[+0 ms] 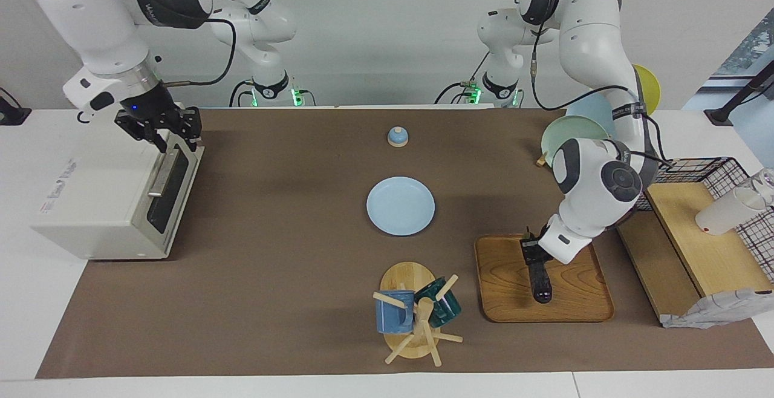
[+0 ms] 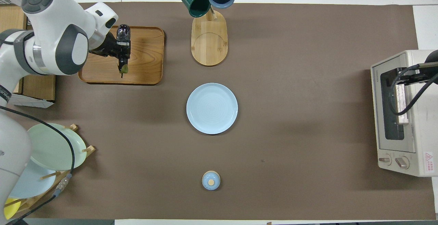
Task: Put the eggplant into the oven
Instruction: 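Lift the eggplant with the left gripper toward the blue plate, then lower the eggplant onto the blue plate with the left gripper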
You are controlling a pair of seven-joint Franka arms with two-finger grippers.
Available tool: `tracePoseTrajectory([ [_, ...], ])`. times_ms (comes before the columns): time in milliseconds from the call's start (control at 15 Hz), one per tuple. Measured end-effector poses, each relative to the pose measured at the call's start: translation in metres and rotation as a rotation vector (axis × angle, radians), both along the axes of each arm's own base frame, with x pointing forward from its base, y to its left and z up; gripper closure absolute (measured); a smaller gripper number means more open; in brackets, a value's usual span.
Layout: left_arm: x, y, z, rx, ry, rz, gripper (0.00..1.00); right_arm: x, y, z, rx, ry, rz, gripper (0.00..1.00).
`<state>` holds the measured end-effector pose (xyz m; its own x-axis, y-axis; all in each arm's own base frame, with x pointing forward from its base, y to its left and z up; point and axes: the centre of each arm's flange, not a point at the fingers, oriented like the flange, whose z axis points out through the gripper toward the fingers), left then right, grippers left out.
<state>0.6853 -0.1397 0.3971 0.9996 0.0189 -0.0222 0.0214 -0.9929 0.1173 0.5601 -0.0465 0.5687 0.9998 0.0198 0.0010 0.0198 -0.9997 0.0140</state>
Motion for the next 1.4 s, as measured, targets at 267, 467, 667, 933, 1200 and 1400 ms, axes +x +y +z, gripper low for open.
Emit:
tracePoseTrajectory([
  [267, -0.052, -0.071, 0.076, -0.005, 0.046, 0.075, 0.71, -0.006, -0.038, -0.032, -0.001, -0.015, -0.063, 0.99],
  [467, -0.088, -0.133, 0.076, 0.002, 0.072, 0.067, 0.71, -0.008, -0.044, -0.043, -0.018, -0.009, -0.065, 0.99],
  [667, -0.118, -0.182, 0.051, -0.021, 0.053, 0.066, 0.71, -0.012, -0.046, -0.06, -0.058, 0.022, -0.048, 0.99],
  [933, -0.165, -0.22, 0.011, -0.032, 0.046, 0.024, 0.71, -0.015, -0.052, -0.077, -0.071, 0.032, 0.012, 0.99],
  [1200, -0.206, -0.249, -0.023, -0.026, 0.041, -0.007, 0.71, -0.019, -0.062, -0.086, -0.161, 0.06, 0.14, 0.99],
  [1400, -0.224, -0.259, -0.044, -0.021, 0.041, -0.02, 0.71, -0.019, -0.062, -0.087, -0.164, 0.058, 0.15, 0.99],
])
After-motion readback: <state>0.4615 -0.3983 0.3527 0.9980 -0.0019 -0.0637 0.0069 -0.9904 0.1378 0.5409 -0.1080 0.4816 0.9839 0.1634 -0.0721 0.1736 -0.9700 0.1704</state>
